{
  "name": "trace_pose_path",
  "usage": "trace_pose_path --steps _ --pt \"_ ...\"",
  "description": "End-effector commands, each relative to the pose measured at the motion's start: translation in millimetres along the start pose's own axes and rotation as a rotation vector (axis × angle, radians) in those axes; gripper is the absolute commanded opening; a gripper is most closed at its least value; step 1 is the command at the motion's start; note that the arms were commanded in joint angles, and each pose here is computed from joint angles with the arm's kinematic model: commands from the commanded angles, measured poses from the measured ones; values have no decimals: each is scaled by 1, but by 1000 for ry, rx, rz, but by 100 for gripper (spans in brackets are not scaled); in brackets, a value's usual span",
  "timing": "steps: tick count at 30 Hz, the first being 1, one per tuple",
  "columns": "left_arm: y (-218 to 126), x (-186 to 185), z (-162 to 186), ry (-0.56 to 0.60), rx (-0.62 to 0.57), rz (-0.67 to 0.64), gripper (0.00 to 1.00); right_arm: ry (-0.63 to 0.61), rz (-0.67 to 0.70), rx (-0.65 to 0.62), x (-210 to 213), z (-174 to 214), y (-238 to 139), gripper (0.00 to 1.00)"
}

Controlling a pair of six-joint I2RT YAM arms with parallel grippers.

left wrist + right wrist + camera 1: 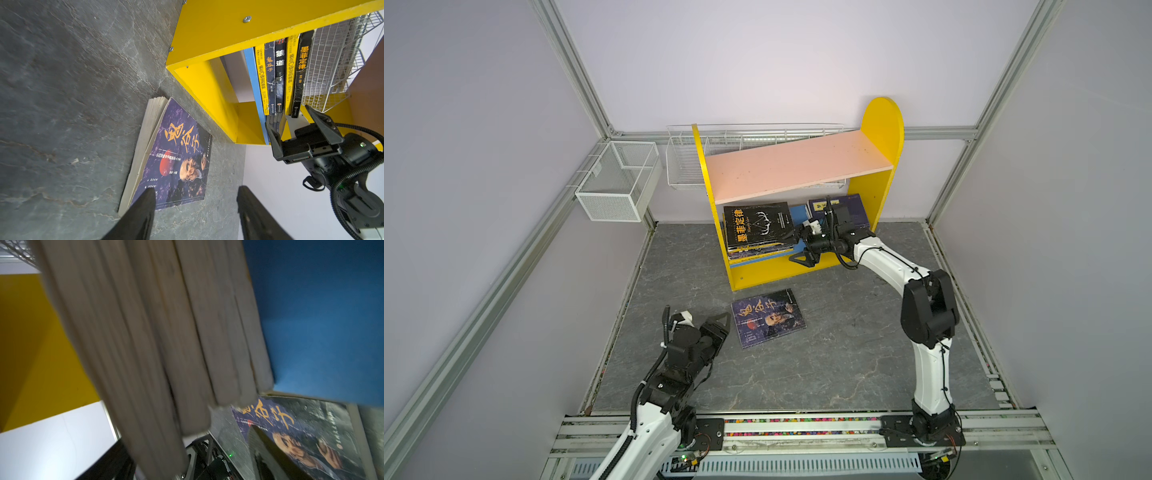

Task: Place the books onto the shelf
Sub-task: 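Release the black book and reach the right gripper down to the purple book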

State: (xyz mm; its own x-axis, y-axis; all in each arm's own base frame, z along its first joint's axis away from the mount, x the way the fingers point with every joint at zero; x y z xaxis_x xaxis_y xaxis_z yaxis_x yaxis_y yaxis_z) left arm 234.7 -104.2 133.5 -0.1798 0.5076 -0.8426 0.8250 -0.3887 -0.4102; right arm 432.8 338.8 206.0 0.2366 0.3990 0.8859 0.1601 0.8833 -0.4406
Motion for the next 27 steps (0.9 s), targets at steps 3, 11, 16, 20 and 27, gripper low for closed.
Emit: trace_pose_path --steps 3,11,16,20,27 --pt "5 17 6 45 22 -70 63 -143 69 -79 -19 34 -37 81" --pt "23 29 17 103 95 -118 66 -239 414 20 -143 88 -27 79" --pt "37 38 25 137 154 -170 69 -267 521 83 -178 101 -19 78" --pt "47 47 33 169 195 -195 69 -269 537 107 -192 102 -12 77" --pt "62 55 48 192 255 -213 69 -256 539 135 -205 99 2 76"
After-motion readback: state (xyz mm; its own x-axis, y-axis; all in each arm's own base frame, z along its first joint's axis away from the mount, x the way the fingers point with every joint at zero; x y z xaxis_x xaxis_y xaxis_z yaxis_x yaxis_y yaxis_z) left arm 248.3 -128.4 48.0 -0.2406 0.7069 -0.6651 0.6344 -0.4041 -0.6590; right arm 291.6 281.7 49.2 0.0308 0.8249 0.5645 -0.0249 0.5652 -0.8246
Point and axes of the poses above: each gripper's point midway between its finger pads, its own y axis out along the fingers, its own x axis along the line the jaws close on, z = x × y, the point moved 1 cm from there along -y, back along the fingers, and after that the axes turned 7 degrees about y, right-handed, at the moved point
